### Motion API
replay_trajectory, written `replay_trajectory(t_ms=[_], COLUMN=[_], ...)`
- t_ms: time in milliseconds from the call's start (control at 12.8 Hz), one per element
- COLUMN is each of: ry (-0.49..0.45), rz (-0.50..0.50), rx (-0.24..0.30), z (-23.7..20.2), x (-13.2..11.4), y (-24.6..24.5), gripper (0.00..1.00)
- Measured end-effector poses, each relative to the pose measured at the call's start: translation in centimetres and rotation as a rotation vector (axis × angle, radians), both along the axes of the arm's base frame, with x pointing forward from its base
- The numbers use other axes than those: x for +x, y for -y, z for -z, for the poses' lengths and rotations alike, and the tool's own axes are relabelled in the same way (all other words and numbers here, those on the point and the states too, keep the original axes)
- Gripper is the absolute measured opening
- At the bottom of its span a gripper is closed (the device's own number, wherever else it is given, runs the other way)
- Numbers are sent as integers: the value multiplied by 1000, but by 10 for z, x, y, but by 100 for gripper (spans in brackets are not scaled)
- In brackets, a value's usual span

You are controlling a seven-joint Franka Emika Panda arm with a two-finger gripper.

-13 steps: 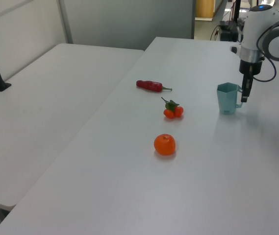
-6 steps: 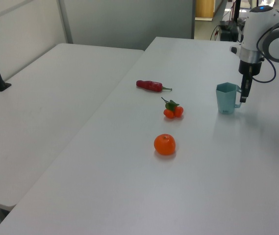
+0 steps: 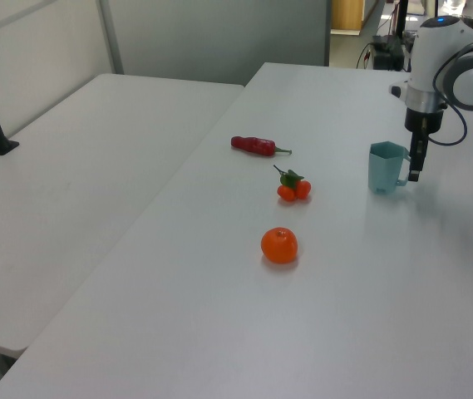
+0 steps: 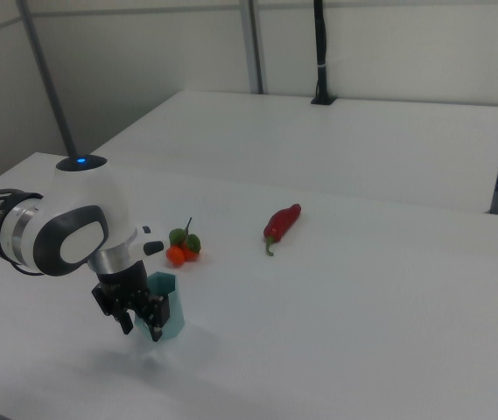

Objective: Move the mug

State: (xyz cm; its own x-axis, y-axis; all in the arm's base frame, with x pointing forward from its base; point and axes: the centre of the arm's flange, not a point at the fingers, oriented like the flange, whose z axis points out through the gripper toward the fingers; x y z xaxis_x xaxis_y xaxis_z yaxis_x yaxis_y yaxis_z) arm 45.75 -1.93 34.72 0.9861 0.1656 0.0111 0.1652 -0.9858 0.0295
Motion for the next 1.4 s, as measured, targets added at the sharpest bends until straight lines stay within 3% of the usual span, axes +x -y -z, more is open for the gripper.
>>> replay_trajectory(t_ms=[156,234,468,623,857,1169,1403], ry=[0,0,-6,-11,-14,22,4], rz=[3,4,9,28,61,139,198], rx=[0,0,0,-2,-2,74,103], z=[0,0,-6,-36,-132,-253,-290], x=[0,0,3,16,42,50,47], y=[0,1,3,5,6,-18,-47], gripper=[90,100,100,100,100,100,100])
